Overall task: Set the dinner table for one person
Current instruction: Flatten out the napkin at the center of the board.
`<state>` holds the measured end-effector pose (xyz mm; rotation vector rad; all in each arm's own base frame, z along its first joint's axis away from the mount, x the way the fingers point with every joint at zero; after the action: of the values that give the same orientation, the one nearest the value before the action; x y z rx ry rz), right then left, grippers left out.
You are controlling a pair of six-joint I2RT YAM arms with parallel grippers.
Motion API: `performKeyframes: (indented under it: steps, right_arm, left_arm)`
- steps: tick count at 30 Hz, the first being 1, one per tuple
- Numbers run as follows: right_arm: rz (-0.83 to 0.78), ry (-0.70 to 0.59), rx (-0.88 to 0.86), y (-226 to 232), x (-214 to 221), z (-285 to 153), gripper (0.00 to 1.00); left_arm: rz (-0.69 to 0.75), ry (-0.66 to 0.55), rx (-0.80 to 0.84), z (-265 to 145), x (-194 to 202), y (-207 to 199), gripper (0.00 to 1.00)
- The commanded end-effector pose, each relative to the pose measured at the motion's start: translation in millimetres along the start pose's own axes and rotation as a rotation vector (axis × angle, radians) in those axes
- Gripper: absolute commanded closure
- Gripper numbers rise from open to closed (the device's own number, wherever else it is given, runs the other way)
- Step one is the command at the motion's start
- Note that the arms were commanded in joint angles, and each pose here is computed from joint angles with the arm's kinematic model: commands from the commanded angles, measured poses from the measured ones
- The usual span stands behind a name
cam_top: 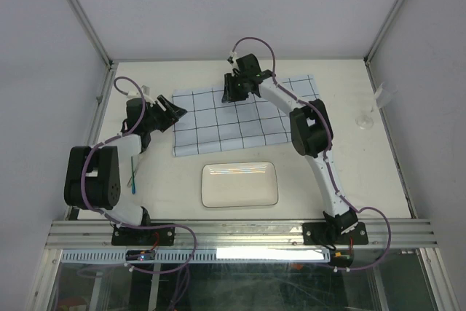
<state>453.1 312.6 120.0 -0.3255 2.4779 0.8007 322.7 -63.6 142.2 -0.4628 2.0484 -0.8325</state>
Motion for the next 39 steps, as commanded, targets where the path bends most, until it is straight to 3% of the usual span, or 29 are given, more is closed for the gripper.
performKeyframes:
  steps: [1,8,11,12,15,18,29,39]
  right_arm:
    - [-0.081,-0.097,0.108,-2,-28,-52,0.66]
    - [-0.004,-0.17,0.331,-61,-45,-94,0.72]
    - [0.059,-0.195,0.356,-90,-53,-104,0.92]
    - [0.086,-0.204,0.355,-99,-56,-107,1.0]
    - [0.167,-0.23,0.328,-123,-65,-116,1.0]
    - [0.197,-0.277,0.3,-142,-75,-127,1.0]
    - [0.184,-0.295,0.304,-172,-86,-133,1.0]
    - [0.183,-0.311,0.356,-198,-89,-136,1.0]
  left_arm:
    - [0.058,-0.08,0.058,25,-27,-16,0.39]
    - [0.03,-0.067,0.055,61,-38,-10,0.4]
    - [0.026,-0.06,0.048,69,-41,-9,0.45]
    - [0.027,-0.055,0.05,71,-43,-9,0.5]
    - [0.032,-0.054,0.065,76,-48,-13,0.81]
    - [0.041,-0.053,0.086,78,-53,-16,1.0]
    - [0.028,0.017,-0.006,111,-56,1,1.0]
    - [0.023,0.05,-0.219,141,-63,35,1.0]
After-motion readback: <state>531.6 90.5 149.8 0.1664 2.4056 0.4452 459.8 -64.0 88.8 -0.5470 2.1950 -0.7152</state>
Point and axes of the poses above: each gripper's point midway between its finger pads, its own z axis out along the fingers, its own y axis along the line the jaws close on, x = y × z, the point moved 9 cm from there along -z, back along the fingers, and after that the axes turned 3 degrees about z, right-handed, at the moved point
